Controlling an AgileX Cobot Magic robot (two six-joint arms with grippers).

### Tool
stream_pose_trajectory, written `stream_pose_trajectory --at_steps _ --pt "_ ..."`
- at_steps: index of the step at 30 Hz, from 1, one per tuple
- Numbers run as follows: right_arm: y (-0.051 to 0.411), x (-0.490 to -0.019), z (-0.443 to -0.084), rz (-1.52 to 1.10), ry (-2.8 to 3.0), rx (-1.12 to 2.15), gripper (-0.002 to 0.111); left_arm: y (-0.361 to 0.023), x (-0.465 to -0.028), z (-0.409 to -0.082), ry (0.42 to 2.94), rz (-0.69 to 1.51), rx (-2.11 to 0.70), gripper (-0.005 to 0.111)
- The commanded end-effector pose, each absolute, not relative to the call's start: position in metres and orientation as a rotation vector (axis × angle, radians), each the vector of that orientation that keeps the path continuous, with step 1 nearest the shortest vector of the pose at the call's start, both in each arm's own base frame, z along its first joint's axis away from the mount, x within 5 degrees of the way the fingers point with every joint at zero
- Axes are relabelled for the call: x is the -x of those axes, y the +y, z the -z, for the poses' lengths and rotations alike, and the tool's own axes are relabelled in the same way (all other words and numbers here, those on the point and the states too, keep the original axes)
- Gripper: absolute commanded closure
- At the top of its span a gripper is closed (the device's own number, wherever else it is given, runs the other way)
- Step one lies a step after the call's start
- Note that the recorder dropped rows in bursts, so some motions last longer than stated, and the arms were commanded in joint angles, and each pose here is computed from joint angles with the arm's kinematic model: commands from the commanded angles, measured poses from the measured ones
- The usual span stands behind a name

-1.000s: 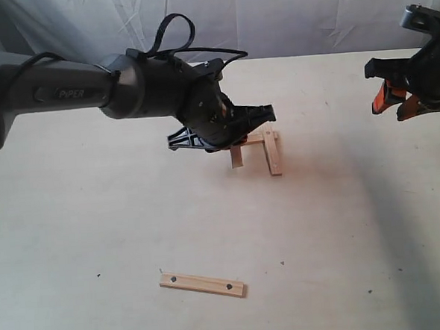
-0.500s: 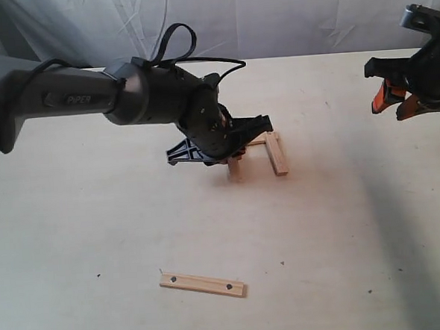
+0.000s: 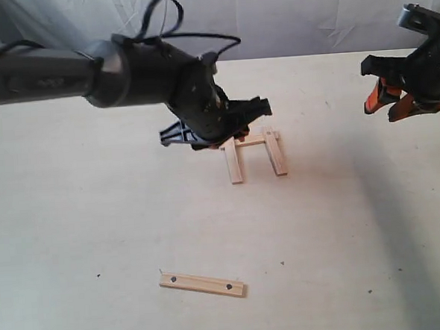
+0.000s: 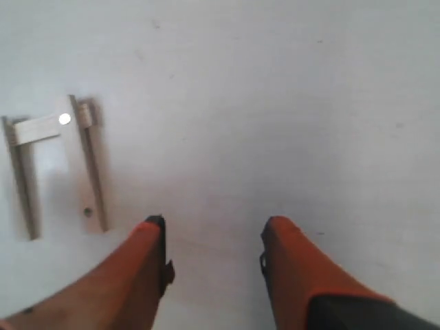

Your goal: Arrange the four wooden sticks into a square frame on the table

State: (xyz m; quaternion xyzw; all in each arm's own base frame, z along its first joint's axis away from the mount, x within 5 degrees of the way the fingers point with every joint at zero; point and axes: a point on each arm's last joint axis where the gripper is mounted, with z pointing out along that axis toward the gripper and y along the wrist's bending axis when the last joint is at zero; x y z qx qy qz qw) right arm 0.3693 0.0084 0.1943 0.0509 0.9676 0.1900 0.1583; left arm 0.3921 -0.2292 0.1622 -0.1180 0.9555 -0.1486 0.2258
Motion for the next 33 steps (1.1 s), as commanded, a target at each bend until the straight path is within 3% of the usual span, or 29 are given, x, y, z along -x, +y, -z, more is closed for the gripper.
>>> stream_pose_trajectory --at_steps 1,6,13,19,26,33 --pt "0.052 -0.360 -0.206 -0.745 2.736 0.182 0.063 -0.181 -0.395 -0.226 2.578 0.323 0.167 0.061" --pt "0.152 -0.326 -0.205 -0.797 2.686 0.827 0.063 -0.085 -0.388 -0.284 2.601 0.169 0.100 0.061" --pt "0.237 -0.264 -0.197 -0.555 2.505 1.550 0.063 -0.022 -0.367 -0.305 2.637 0.247 0.142 0.061" --pt "0.286 -0.212 -0.177 -0.356 2.252 1.874 0.063 -0.019 -0.343 -0.274 2.655 0.278 0.158 0.061" --pt "0.299 -0.212 -0.135 -0.402 2.411 1.784 0.063 -0.021 -0.343 -0.267 2.617 0.316 0.202 0.061" --pt "0.301 -0.213 -0.123 -0.403 2.435 1.770 0.063 -0.025 -0.345 -0.269 2.593 0.377 0.164 0.061"
